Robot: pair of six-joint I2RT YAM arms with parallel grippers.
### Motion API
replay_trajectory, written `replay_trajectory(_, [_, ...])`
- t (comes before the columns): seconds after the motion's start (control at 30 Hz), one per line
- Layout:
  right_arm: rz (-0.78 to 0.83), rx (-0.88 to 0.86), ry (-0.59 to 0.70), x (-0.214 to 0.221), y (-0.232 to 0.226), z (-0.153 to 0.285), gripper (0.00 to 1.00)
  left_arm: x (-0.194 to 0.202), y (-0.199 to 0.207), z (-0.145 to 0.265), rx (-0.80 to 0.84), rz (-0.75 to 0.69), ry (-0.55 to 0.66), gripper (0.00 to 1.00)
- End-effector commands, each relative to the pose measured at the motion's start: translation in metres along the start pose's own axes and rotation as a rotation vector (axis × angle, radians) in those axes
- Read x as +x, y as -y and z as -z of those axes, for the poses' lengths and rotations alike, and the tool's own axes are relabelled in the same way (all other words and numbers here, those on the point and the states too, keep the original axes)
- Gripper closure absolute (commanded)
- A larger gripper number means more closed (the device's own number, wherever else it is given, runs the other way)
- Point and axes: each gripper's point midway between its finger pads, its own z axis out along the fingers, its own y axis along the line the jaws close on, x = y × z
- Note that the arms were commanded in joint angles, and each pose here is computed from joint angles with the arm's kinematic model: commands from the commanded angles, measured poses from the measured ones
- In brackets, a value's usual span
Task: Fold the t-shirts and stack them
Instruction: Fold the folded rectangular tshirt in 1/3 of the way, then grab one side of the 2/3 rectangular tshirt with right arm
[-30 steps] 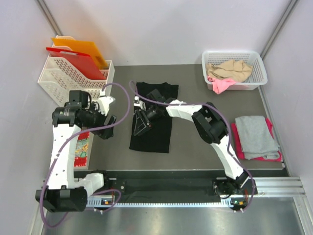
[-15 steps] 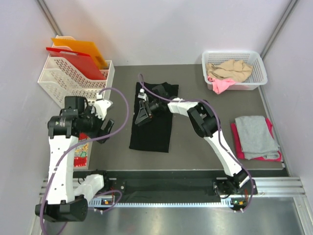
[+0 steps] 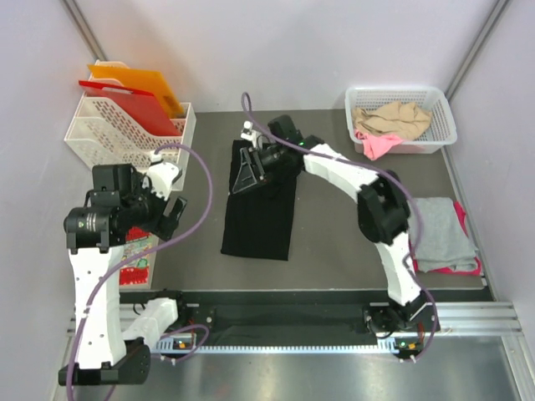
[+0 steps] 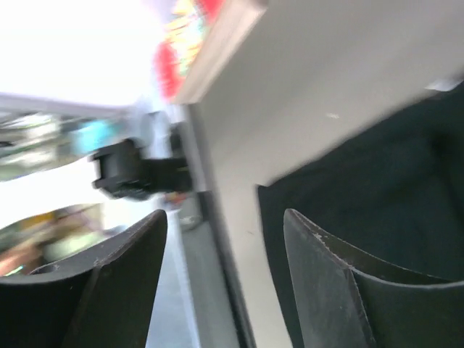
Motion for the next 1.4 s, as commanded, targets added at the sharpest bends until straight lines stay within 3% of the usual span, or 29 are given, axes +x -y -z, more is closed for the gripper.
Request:
replay_trajectory(0.0, [0.236,0.479,-0.104,0.041,-0.011,0.048,0.35,0.002,0.002,0.021,-0.048,0.041,0.022,0.1])
replay_trajectory(0.07, [0.335,0.785,-0.243,0.086,0.012,0.051,0.3,0.0,-0.004,0.026,-0.095,0.057,0.036,0.05])
replay_trajectory(0.2, [0.554,1.084,-0.234,0.124,0.001,0.065,0.0,-0.005,-0.024,0.031,-0.23,0.126,0.084,0.01])
replay_trajectory(0.53, [0.77,1.375,-0.107,0.167,-0.023,0.066,0.0,0.023,-0.038,-0.015,-0.287,0.249,-0.06,0.01])
replay_trajectory(0.67, [0.841,1.498,-0.169,0.182,-0.011,0.05,0.0,0.023,-0.041,-0.029,-0.275,0.257,-0.08,0.01])
replay_trajectory(0.77, [0.905,1.457,-0.22,0.192,-0.015,0.027,0.11,0.023,-0.042,-0.039,-0.267,0.268,-0.09,0.01])
replay_trajectory(0.93, [0.92,1.243,-0.233,0.203,-0.034,-0.018,0.12,0.026,-0.047,-0.061,-0.257,0.286,-0.146,0.01])
replay_trajectory(1.37, [0.963,1.17,-0.332,0.208,-0.004,-0.06,0.13,0.018,-0.053,-0.074,-0.247,0.313,-0.155,0.01])
